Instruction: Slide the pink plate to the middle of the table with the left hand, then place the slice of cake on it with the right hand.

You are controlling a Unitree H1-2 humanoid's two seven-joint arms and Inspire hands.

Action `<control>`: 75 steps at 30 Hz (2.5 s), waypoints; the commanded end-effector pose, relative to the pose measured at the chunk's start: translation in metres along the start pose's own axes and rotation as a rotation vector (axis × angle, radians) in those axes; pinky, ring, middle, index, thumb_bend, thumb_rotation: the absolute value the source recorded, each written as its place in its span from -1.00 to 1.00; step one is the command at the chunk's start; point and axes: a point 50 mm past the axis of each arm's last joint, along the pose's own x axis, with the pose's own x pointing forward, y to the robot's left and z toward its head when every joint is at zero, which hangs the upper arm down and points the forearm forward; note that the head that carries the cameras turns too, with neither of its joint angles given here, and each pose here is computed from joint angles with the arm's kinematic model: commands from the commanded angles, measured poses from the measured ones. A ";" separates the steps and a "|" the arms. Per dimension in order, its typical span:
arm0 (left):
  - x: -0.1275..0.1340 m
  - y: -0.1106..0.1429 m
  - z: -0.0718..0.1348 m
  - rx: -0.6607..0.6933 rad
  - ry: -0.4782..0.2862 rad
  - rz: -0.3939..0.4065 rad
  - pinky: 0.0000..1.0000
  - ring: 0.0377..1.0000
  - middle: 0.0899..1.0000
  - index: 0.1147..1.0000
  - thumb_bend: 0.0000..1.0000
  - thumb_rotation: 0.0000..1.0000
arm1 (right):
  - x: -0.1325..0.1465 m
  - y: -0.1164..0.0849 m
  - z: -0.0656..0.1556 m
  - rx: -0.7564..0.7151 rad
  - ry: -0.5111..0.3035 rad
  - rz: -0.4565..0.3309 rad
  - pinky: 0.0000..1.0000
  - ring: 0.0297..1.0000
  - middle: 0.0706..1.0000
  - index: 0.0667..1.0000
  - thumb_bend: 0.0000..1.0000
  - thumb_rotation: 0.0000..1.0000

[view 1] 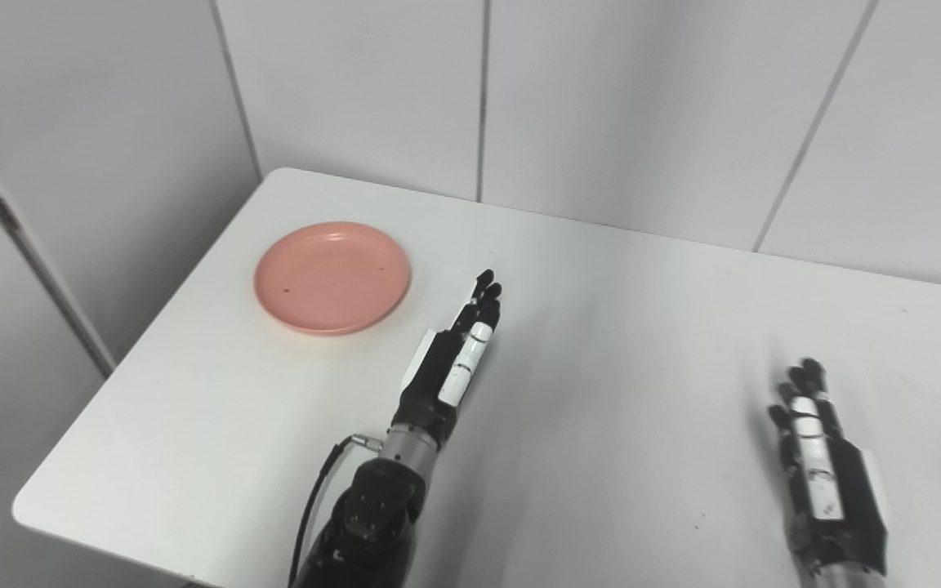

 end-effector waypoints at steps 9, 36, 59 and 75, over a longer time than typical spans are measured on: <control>0.041 0.065 0.056 0.028 -0.153 0.121 1.00 1.00 1.00 1.00 0.55 1.00 | -0.008 -0.005 -0.014 -0.021 0.032 -0.001 1.00 1.00 1.00 1.00 0.17 0.68; 0.082 0.219 0.055 0.122 -0.175 0.604 0.81 0.49 0.47 0.52 0.64 1.00 | -0.008 -0.008 -0.015 -0.022 0.037 0.005 1.00 1.00 1.00 1.00 0.22 0.68; 0.091 0.224 0.007 0.088 -0.008 0.530 1.00 0.88 0.76 0.78 0.65 1.00 | -0.008 -0.012 -0.015 -0.042 0.036 0.001 1.00 1.00 1.00 1.00 0.24 0.70; 0.101 0.204 -0.005 -0.036 0.058 0.400 1.00 1.00 0.93 0.96 0.69 1.00 | -0.009 -0.010 -0.011 -0.052 0.027 -0.004 1.00 1.00 1.00 1.00 0.23 0.71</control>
